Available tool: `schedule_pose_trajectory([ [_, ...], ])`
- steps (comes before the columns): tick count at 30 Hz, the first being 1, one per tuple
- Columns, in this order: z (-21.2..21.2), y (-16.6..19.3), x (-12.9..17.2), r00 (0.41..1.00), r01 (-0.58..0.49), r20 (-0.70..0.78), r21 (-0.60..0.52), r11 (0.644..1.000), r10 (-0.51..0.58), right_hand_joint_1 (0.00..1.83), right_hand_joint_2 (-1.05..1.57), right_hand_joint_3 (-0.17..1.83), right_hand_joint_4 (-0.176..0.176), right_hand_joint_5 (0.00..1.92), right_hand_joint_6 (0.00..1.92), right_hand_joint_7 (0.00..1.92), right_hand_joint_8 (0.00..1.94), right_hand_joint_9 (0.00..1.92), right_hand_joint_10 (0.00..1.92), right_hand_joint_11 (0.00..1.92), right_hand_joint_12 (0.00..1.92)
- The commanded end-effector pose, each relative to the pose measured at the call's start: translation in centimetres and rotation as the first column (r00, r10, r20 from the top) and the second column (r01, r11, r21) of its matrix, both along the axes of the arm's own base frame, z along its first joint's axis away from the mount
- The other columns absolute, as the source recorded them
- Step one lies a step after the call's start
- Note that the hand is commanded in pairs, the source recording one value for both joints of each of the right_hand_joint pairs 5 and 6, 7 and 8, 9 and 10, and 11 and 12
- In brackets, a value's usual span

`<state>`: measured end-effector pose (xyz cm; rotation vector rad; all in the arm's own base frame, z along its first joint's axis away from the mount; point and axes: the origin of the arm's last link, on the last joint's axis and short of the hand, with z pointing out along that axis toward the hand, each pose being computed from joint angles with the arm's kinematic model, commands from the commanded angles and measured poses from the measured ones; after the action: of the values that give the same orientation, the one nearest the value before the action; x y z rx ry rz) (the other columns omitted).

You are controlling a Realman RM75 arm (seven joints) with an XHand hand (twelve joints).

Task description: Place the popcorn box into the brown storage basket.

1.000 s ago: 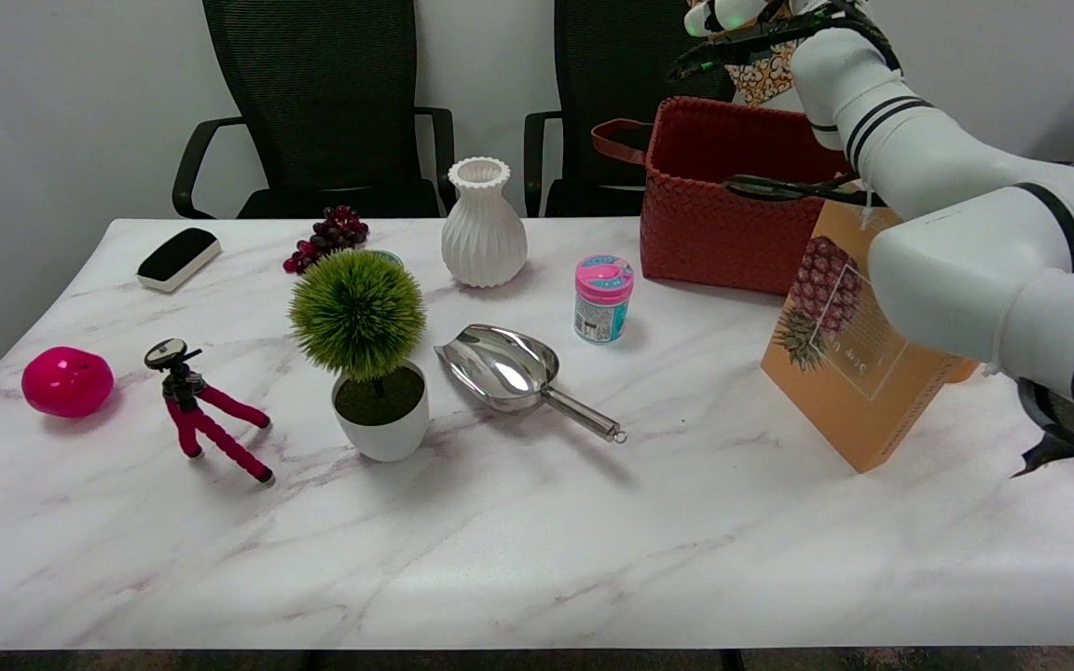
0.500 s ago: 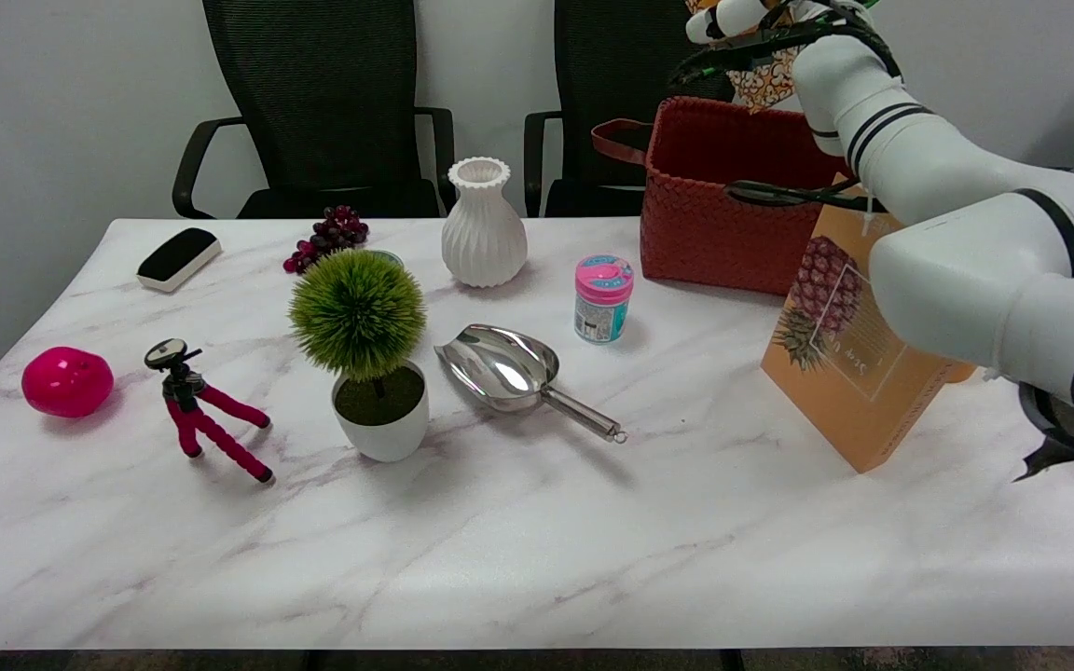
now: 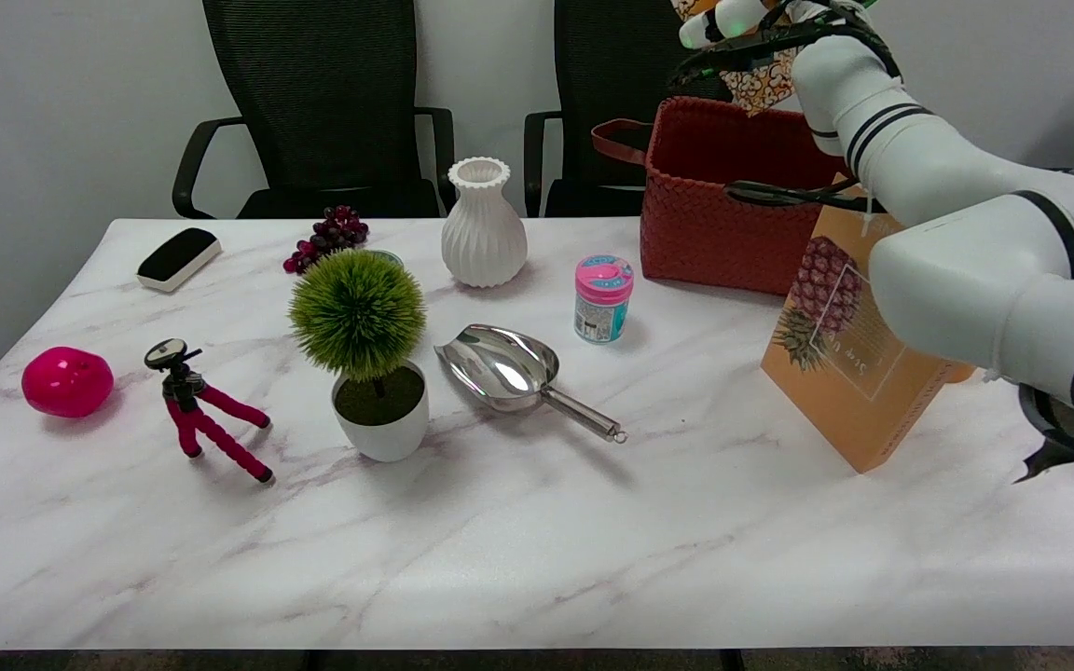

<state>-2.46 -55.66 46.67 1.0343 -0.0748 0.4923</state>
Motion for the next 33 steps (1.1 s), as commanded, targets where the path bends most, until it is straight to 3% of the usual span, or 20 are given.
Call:
schedule_pose_trajectory([
  [1, -0.3, -0.1, 0.4, 1.0, -0.006, -0.01, 0.015, 1.0, 0.006, 1.15, -0.02, 0.9, 0.0, 0.23, 0.23, 1.0, 1.0, 0.52, 0.52, 0.98, 0.98],
  [3, -0.3, -0.1, 0.5, 1.0, -0.009, -0.011, 0.016, 1.0, 0.009, 1.17, -0.03, 0.85, 0.0, 0.17, 0.17, 0.89, 0.89, 0.37, 0.37, 0.8, 0.8],
  [11, -0.3, -0.1, 0.5, 1.0, -0.008, -0.011, 0.015, 1.0, 0.008, 1.2, -0.04, 0.79, 0.0, 0.11, 0.11, 0.72, 0.72, 0.2, 0.2, 0.46, 0.46],
  [23, -0.6, -0.2, 0.6, 1.0, -0.015, -0.011, 0.026, 1.0, 0.015, 1.2, -0.07, 0.82, 0.0, 0.07, 0.07, 0.6, 0.6, 0.15, 0.15, 0.39, 0.39],
  [33, -1.9, -0.3, 2.1, 0.997, -0.076, -0.015, 0.074, 0.994, 0.077, 1.2, -0.1, 0.92, 0.0, 0.07, 0.07, 0.37, 0.37, 0.09, 0.09, 0.33, 0.33],
])
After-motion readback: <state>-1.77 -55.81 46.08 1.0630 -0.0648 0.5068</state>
